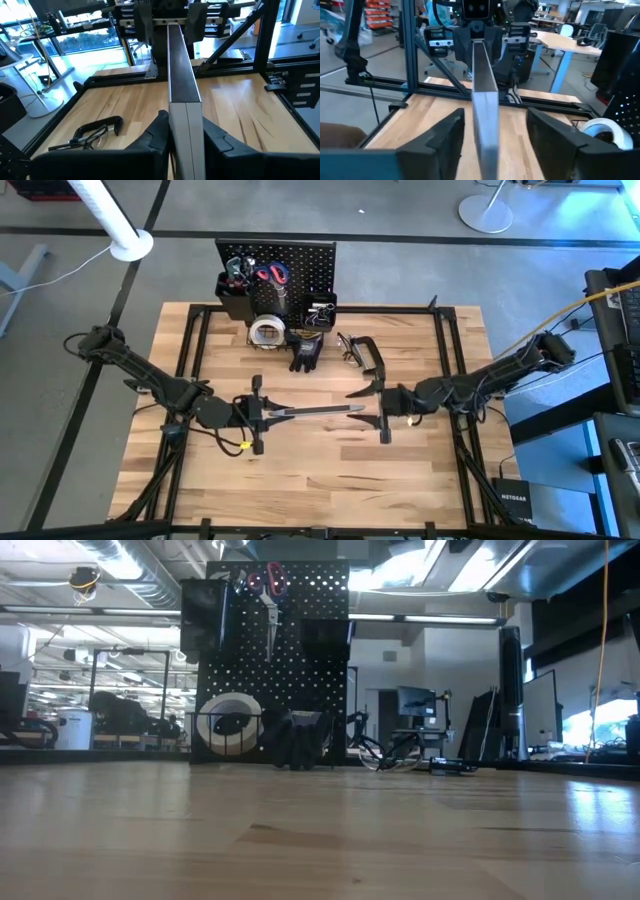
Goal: Hang tools onto peg board
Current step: Put the spirit level into the wire basket on the pegboard
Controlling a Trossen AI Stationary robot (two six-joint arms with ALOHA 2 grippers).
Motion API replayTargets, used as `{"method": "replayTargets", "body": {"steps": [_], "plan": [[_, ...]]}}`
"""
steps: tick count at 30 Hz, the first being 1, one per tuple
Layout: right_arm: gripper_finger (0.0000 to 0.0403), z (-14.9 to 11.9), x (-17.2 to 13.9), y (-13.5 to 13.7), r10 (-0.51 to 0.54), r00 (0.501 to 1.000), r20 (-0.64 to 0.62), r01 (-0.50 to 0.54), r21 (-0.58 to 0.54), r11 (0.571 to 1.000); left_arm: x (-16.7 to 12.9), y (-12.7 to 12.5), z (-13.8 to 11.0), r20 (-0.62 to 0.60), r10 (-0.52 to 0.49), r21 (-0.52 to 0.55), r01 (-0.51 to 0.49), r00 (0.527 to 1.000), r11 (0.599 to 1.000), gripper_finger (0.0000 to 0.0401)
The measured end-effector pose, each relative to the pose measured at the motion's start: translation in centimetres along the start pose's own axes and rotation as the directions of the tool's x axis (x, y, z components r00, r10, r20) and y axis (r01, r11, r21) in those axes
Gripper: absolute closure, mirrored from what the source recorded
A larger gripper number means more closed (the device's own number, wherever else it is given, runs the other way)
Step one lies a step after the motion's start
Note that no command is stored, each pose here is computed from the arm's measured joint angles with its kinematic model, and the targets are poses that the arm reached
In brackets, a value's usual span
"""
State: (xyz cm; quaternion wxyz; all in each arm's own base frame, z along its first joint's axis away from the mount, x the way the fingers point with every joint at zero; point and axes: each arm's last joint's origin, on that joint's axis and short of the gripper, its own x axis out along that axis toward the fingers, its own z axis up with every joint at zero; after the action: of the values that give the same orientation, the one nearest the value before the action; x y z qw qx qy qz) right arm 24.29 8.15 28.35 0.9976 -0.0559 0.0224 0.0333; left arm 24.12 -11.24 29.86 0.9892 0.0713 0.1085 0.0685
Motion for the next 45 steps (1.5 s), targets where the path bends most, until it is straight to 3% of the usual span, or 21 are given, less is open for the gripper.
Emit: {"method": "replayTargets", "body": {"steps": [8, 14, 24, 31, 34, 37, 41, 45], "plan": [[0.0285, -0.1, 0.7, 0.1, 0.049, 0.998, 0.047, -0.049, 0.000, 0.999, 0.4, 0.5, 0.0, -0.005, 0.018, -0.030, -0.018, 1.000, 0.999, 0.0356], [0.0340, -1.1, 1.6, 0.2, 0.038, 0.999, 0.006, -0.038, -0.019, 0.999, 0.5, 0.7, -0.3, -0.023, 0.022, -0.018, -0.023, 0.999, 1.000, 0.0356], [0.0334, -0.8, 1.4, 0.0, -0.023, 1.000, 0.019, 0.024, -0.060, 0.998, 0.3, 1.6, -0.1, -0.031, 0.061, -0.088, -0.064, 0.998, 0.994, 0.0271], [0.0340, -0.8, 0.1, -0.7, -0.134, 0.988, -0.082, 0.126, -0.100, 0.987, -3.4, 3.6, -0.8, -0.189, 0.051, -0.175, -0.085, 0.981, 0.981, 0.0229], [0.0338, -1.2, -0.2, -1.5, -0.230, 0.962, -0.149, 0.210, -0.140, 0.968, -5.0, 4.0, -2.0, -0.301, 0.055, -0.221, -0.126, 0.952, 0.967, 0.0227], [0.0337, -2.5, -0.1, -2.8, -0.299, 0.921, -0.252, 0.258, -0.183, 0.949, -5.7, 3.7, -3.9, -0.332, 0.077, -0.250, -0.166, 0.940, 0.954, 0.0227], [0.0338, -3.7, 0.2, -4.9, -0.368, 0.868, -0.334, 0.317, -0.199, 0.927, -5.7, 2.6, -6.5, -0.313, 0.077, -0.285, -0.170, 0.947, 0.943, 0.0226], [0.0338, -4.0, 0.3, -7.2, -0.383, 0.856, -0.347, 0.328, -0.208, 0.921, -5.2, 1.8, -9.0, -0.243, 0.076, -0.321, -0.154, 0.967, 0.934, 0.0226]]}}
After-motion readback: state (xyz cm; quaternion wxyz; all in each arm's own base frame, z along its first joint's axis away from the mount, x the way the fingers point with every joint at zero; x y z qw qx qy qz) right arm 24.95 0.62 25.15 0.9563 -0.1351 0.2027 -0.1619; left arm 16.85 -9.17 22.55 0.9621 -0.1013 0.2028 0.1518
